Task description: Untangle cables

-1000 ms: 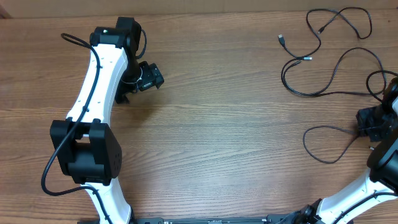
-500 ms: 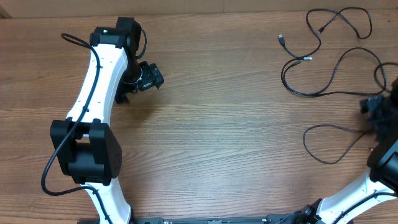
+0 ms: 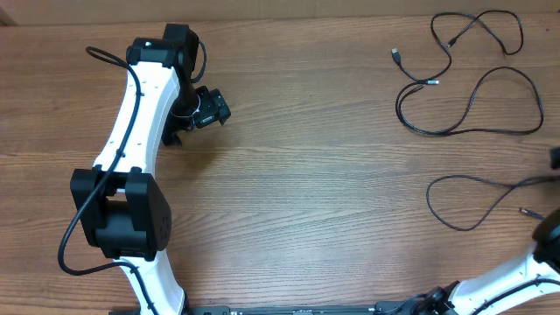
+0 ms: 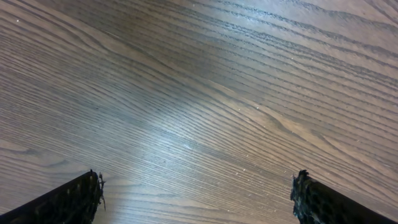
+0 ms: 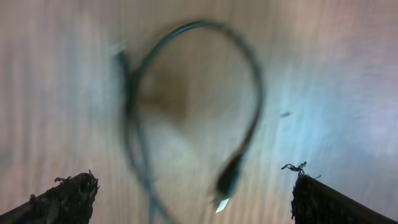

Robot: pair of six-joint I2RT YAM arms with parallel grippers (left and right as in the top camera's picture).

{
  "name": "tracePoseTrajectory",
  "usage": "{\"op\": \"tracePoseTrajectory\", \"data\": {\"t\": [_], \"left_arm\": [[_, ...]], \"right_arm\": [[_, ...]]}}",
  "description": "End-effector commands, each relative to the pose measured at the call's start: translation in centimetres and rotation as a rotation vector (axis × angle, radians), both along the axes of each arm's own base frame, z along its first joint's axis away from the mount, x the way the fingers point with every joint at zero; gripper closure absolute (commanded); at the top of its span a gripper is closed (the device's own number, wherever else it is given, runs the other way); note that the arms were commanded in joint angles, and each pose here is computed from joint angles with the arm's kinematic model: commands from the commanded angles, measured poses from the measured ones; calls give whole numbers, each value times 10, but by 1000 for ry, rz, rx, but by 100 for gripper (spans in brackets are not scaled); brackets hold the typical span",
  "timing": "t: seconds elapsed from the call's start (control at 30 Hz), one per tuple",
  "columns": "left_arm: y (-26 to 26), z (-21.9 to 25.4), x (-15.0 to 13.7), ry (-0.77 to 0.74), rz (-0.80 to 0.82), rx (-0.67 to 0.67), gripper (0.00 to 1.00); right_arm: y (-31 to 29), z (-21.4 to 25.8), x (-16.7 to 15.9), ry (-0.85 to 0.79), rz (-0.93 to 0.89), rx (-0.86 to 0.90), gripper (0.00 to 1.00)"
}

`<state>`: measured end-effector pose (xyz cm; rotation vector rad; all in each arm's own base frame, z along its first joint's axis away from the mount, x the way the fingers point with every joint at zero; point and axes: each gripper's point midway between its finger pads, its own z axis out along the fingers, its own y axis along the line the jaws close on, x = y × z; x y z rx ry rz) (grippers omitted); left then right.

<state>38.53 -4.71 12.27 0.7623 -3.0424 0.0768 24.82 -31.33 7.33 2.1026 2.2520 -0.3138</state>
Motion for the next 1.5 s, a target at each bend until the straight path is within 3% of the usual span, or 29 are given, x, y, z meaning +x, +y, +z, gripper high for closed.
{"op": "tracePoseTrajectory", "data": {"t": [0.0, 0.4, 0.53, 0.97, 1.17, 1.27, 1.47], "left_arm": [[2, 16, 5, -51, -15, 5, 1], [2, 16, 5, -51, -15, 5, 0], [2, 16, 4, -51, -15, 5, 0], [2, 16, 5, -51, -15, 5, 1], [2, 16, 5, -51, -15, 5, 0], [2, 16, 5, -51, -15, 5, 1], [2, 16, 5, -51, -15, 5, 0]], "right_arm": [[-16, 1, -28, 13, -59, 0, 0], [-11, -30, -27, -35, 30, 49, 0], [-6, -39, -31, -25, 13, 58, 22], [7, -64, -42, -11, -30, 82, 59], [10, -69, -45, -7, -30, 86, 62], [10, -69, -44, -8, -30, 85, 70], [11, -69, -45, -5, -30, 89, 75]]}}
